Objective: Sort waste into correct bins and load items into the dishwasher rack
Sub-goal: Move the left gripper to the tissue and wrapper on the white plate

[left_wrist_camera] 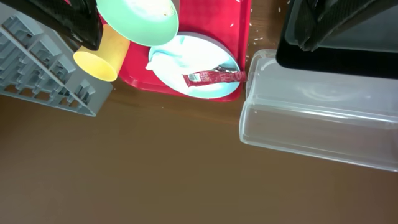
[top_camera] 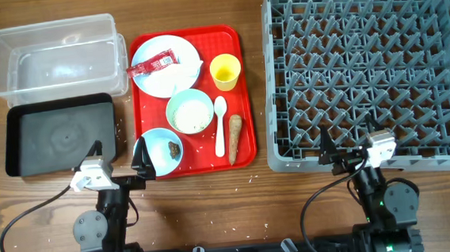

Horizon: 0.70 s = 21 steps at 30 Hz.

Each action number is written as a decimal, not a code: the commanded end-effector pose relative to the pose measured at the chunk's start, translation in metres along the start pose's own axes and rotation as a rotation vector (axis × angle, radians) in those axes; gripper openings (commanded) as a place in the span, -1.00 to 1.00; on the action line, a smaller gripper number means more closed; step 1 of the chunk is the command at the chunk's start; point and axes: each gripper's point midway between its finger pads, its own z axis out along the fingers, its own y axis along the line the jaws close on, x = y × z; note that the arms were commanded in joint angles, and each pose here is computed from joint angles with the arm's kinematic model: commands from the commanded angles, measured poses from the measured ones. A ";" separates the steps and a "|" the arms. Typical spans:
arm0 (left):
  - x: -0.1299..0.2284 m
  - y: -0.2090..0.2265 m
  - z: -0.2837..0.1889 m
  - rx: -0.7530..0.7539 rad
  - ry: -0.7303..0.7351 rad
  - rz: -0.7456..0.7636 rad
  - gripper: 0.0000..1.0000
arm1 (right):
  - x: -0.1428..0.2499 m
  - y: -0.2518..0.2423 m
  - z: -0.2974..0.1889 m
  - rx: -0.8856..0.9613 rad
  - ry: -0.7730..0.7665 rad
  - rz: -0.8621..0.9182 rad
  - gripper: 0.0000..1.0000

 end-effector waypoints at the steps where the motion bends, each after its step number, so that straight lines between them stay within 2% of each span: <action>1: -0.037 -0.010 -0.005 0.016 -0.073 0.014 1.00 | -0.048 0.005 -0.008 -0.020 -0.104 -0.085 0.99; 6: -0.085 -0.024 -0.003 0.028 -0.086 0.032 1.00 | -0.091 0.007 -0.017 -0.020 -0.162 -0.096 0.99; 9: -0.107 -0.037 0.012 0.071 -0.029 0.089 1.00 | -0.107 0.015 -0.015 -0.059 -0.144 -0.155 0.99; 12: -0.121 -0.037 0.035 0.051 0.062 0.071 1.00 | -0.117 0.014 -0.007 -0.063 -0.085 -0.161 0.99; 15: -0.127 -0.046 0.071 0.103 0.225 0.110 1.00 | -0.129 0.015 0.003 -0.083 -0.015 -0.147 0.99; 17: -0.127 -0.049 0.091 0.113 0.333 0.081 1.00 | -0.136 0.018 0.012 -0.112 0.046 -0.134 1.00; 21: -0.118 -0.058 0.132 0.139 0.583 0.123 1.00 | -0.146 0.018 0.025 -0.132 0.207 -0.099 0.99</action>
